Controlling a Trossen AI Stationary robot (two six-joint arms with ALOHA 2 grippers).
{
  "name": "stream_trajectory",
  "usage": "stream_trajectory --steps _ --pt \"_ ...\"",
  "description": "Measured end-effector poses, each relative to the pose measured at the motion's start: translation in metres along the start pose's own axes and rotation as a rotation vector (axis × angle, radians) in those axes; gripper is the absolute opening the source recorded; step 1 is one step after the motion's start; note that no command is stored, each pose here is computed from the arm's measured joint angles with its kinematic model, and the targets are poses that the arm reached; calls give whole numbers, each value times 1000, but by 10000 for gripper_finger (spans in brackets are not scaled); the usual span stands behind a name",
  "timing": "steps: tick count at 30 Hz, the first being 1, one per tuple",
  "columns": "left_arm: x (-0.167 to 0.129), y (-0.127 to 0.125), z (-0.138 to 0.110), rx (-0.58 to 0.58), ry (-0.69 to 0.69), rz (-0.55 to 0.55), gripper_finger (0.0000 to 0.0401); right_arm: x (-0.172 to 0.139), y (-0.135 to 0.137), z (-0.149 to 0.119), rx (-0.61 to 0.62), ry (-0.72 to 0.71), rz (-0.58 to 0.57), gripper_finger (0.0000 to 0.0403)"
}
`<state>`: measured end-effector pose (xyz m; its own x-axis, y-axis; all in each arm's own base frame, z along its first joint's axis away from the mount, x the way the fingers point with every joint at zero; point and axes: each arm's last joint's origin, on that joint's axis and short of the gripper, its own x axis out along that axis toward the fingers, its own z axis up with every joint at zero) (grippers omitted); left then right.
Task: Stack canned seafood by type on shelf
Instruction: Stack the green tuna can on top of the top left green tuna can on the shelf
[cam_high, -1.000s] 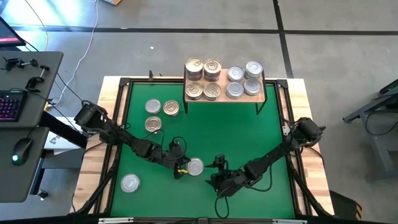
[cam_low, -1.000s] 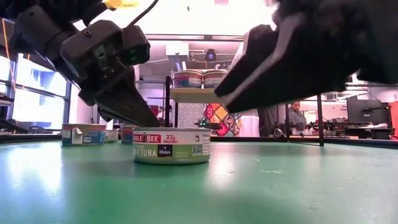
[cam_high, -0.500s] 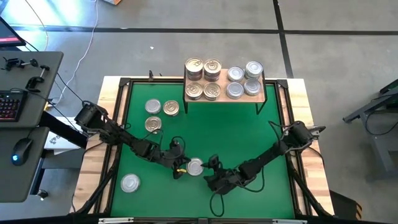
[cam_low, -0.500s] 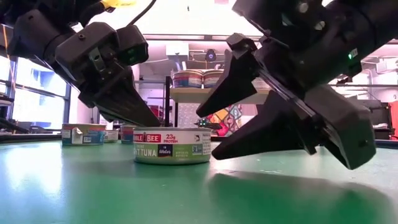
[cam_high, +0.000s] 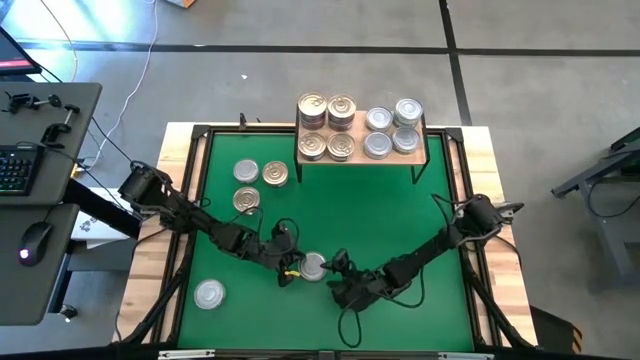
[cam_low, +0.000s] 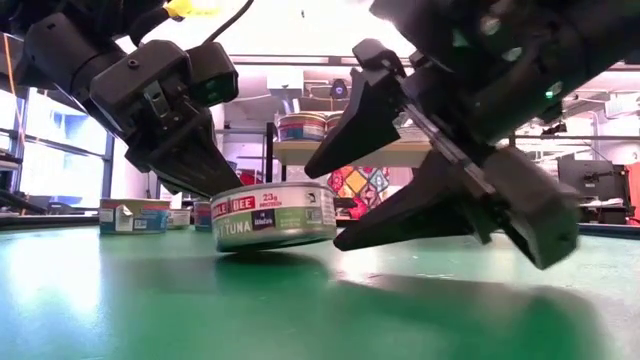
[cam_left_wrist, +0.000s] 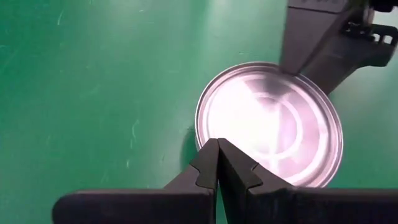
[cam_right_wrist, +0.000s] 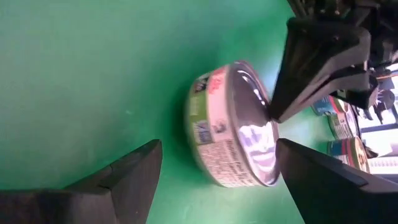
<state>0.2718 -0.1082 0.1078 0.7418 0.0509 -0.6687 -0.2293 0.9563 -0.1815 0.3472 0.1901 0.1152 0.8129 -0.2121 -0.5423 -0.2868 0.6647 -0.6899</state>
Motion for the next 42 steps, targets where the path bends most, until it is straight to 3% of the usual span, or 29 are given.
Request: stream_trajectory --steps 5,14,24,28,31,36,42 --pt "0 0 0 2 -1 2 0 8 -11 -5 25 19 -25 309" --pt "0 1 -1 5 -3 18 0 15 -24 -2 -37 -50 -35 302" --pt "1 2 -4 11 19 22 0 21 -33 -4 -11 -85 -17 186" --pt "1 2 -3 8 -2 35 0 21 -34 -3 91 -91 -26 129" --pt "-1 2 -1 2 -6 35 0 19 -31 -1 147 -90 -24 127" --pt "-9 5 -3 -19 36 94 0 0 -18 3 129 -1 -108 127" --pt "-16 3 -11 -23 34 179 0 -62 -33 15 70 91 -236 127"
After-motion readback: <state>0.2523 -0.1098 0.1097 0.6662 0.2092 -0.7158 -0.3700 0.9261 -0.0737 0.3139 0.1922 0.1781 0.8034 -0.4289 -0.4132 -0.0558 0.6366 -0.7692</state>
